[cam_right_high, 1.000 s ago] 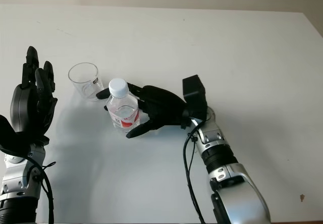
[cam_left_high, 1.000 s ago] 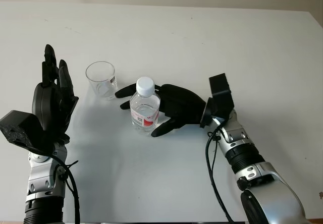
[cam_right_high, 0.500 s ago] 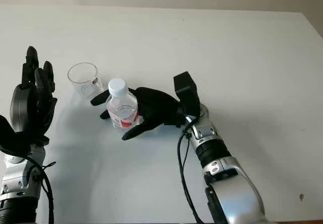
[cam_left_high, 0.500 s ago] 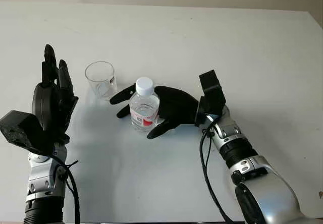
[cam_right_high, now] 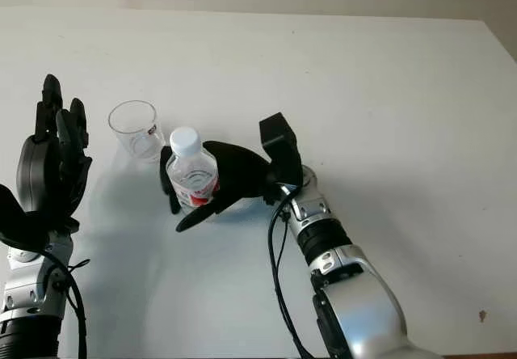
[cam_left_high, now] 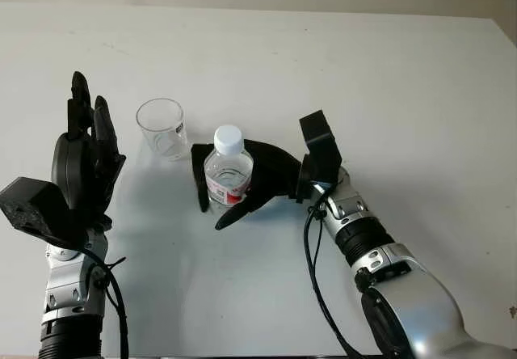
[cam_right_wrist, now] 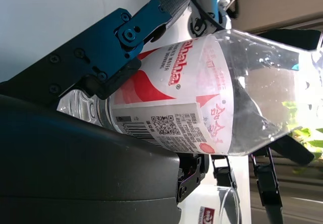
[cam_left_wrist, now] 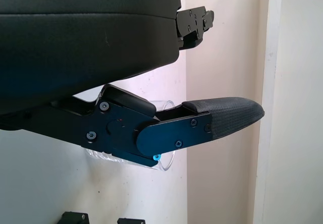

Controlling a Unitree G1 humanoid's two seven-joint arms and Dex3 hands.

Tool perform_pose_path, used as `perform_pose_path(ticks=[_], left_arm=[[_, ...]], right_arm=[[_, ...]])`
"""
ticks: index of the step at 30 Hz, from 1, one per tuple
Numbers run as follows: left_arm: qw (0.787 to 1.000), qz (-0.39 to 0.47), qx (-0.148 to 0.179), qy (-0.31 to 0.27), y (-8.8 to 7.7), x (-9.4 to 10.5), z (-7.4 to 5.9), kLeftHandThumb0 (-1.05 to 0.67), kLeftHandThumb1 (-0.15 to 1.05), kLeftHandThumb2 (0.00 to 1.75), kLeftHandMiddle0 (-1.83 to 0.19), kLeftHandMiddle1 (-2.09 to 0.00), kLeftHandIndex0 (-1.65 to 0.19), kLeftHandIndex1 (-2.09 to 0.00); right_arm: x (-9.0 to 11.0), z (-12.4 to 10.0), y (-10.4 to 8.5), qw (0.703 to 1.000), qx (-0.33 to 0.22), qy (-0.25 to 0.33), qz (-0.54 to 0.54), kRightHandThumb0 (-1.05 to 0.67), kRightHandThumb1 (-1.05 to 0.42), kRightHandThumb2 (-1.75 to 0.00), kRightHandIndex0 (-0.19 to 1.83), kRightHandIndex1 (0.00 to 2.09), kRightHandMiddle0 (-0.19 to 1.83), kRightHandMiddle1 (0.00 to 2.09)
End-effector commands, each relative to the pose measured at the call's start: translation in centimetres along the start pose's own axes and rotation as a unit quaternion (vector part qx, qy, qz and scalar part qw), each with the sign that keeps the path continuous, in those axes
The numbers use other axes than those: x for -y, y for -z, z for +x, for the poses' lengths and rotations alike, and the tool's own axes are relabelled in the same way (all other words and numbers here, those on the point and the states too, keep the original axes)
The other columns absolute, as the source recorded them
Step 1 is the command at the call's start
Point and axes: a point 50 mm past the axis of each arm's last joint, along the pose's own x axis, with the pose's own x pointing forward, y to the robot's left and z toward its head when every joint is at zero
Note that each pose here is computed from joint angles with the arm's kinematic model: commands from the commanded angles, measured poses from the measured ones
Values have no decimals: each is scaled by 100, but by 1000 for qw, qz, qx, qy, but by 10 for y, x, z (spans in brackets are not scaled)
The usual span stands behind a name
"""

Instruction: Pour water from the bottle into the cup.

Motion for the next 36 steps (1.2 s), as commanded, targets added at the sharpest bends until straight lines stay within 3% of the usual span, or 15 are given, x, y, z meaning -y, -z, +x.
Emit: perform_pose_path(ticks=[1,4,8,12,15,21,22,23,25,28,31,33,36], left_arm=[[1000,-2,9,-2,-3,1,-1,-80,105,60,11,-5,15,-5],[1000,-1,10,-3,-4,1,-1,-80,105,60,11,-5,15,-5],[1000,-2,11,-3,-3,0,-1,-80,105,60,11,-5,15,-5],[1000,-4,10,-2,-3,-1,-1,-80,105,61,12,-5,15,-5],[1000,-4,9,-3,-2,-1,-1,-80,105,60,12,-5,14,-6],[1000,0,8,-4,-3,-1,-1,-80,105,61,11,-5,15,-5],[1000,1,9,-4,-3,-2,-1,-80,105,61,11,-6,14,-6],[1000,2,9,-5,-3,-2,-1,-80,105,61,11,-5,14,-6],[1000,2,8,-6,-2,-3,-1,-81,105,61,12,-5,15,-5],[1000,0,7,-7,-2,-3,-2,-80,105,61,12,-5,15,-5],[1000,-2,6,-8,-2,-4,-2,-80,105,61,11,-6,14,-6],[1000,-1,6,-7,-2,-4,-1,-79,105,62,11,-6,15,-5],[1000,-3,7,-5,-2,-3,0,-79,105,61,11,-5,15,-5]], right_arm=[[-6,1,8,1000,-13,-2,-5,-25,-69,-7,132,209,121,209],[-8,2,8,1000,-10,5,-27,-21,-74,-8,166,209,156,209],[-10,1,7,998,2,26,-51,-25,-81,-9,182,209,179,209],[-11,0,6,996,11,50,-74,-27,-87,-10,183,209,183,209],[-8,0,6,993,17,92,-72,-14,-97,-15,183,209,183,209],[15,-3,-14,980,48,181,-66,-5,-104,-21,183,209,183,209],[21,-4,-20,976,55,200,-71,-4,-101,-26,183,209,183,209],[27,-5,-26,971,60,220,-76,-4,-88,-54,183,209,183,209],[39,-7,-38,959,56,261,-91,-4,-77,-84,183,209,183,209],[56,-14,-55,943,39,301,-136,-2,-76,-93,183,209,183,209],[67,-19,-69,926,22,332,-179,-2,-86,-69,174,209,181,209],[73,-19,-78,913,12,355,-201,-5,-99,-39,144,209,156,209],[78,-15,-89,893,-4,387,-232,-8,-104,-26,124,209,137,209]])
